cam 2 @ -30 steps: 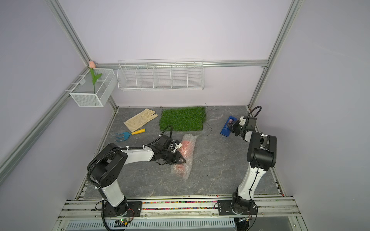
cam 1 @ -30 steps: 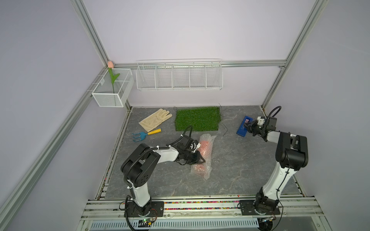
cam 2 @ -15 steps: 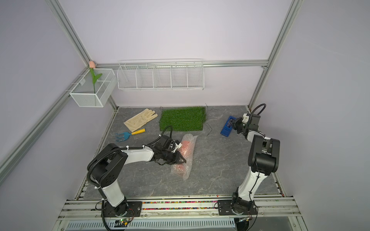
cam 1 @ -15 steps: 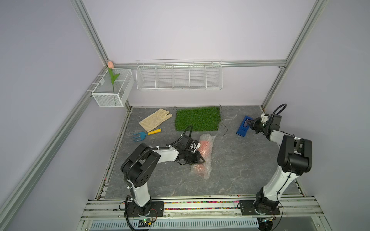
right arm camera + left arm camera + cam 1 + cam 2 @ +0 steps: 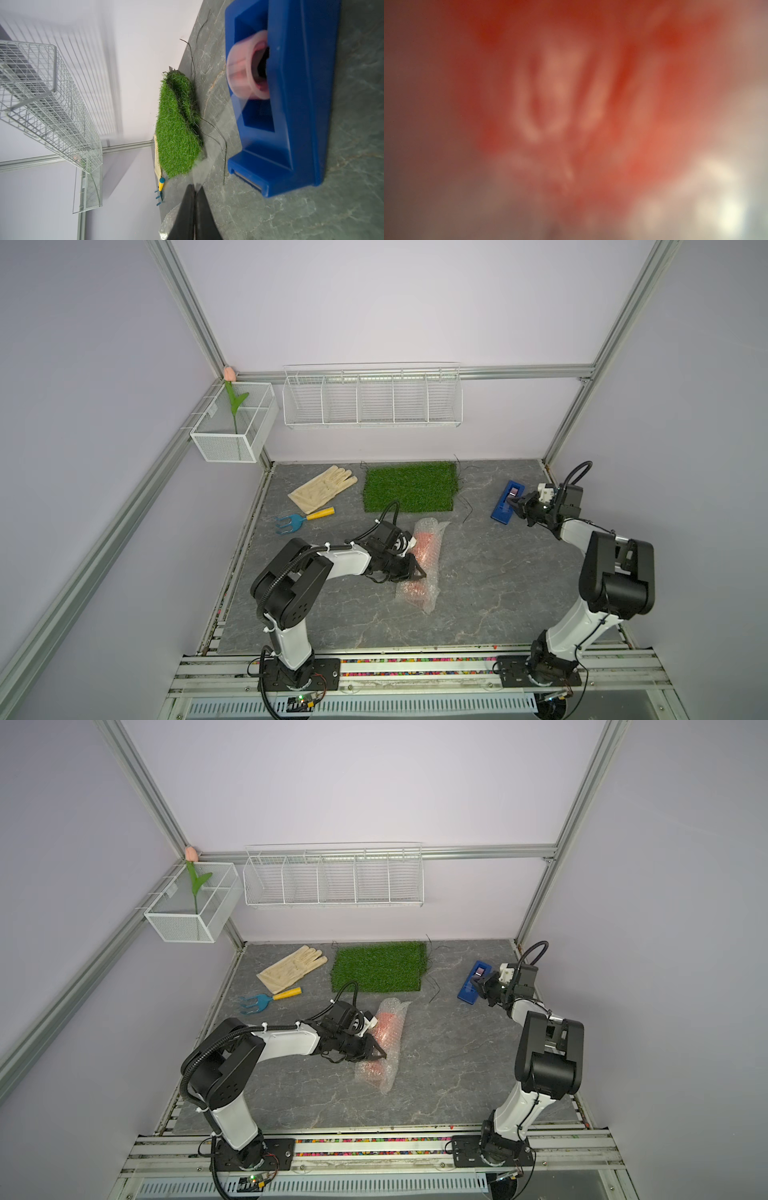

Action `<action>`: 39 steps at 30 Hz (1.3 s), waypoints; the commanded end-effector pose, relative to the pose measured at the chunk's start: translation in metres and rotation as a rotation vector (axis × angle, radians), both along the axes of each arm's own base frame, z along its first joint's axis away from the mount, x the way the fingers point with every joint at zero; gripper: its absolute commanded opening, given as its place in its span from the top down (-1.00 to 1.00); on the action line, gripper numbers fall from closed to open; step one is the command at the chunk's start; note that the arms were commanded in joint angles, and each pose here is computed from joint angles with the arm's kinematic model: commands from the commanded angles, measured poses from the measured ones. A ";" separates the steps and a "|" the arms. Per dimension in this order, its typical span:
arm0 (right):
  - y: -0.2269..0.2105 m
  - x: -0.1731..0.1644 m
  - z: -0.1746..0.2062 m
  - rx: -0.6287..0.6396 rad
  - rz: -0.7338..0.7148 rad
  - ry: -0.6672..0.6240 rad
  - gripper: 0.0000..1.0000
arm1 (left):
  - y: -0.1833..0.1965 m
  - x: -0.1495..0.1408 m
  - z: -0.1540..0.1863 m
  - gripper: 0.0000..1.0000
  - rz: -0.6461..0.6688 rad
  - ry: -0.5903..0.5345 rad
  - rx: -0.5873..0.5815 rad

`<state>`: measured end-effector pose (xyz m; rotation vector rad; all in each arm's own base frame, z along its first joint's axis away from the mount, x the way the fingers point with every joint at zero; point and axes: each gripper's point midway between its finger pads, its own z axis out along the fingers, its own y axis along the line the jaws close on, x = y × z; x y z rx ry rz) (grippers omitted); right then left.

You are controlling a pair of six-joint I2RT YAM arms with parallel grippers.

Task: Wrap wine glasses in bubble wrap
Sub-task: Tear off the tape using the Tape Cutter.

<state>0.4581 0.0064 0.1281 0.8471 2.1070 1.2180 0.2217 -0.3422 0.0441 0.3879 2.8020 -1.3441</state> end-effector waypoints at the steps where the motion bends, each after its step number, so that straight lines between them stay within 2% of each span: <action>1: 0.015 -0.015 0.007 0.003 0.063 -0.022 0.86 | 0.004 -0.001 -0.005 0.60 0.002 -0.006 0.035; 13: 0.023 -0.032 -0.041 -0.023 0.105 0.066 0.86 | 0.005 -0.003 -0.004 0.60 -0.001 -0.004 0.034; 27: 0.009 -0.048 -0.103 -0.081 0.091 0.254 0.86 | 0.006 -0.004 -0.006 0.60 0.000 -0.001 0.037; 33: -0.001 -0.054 -0.116 -0.126 0.082 0.302 0.87 | 0.006 -0.005 -0.007 0.59 0.000 0.001 0.039; 39: -0.008 -0.057 -0.111 -0.186 0.085 0.305 0.86 | 0.005 -0.005 -0.007 0.59 -0.002 0.002 0.036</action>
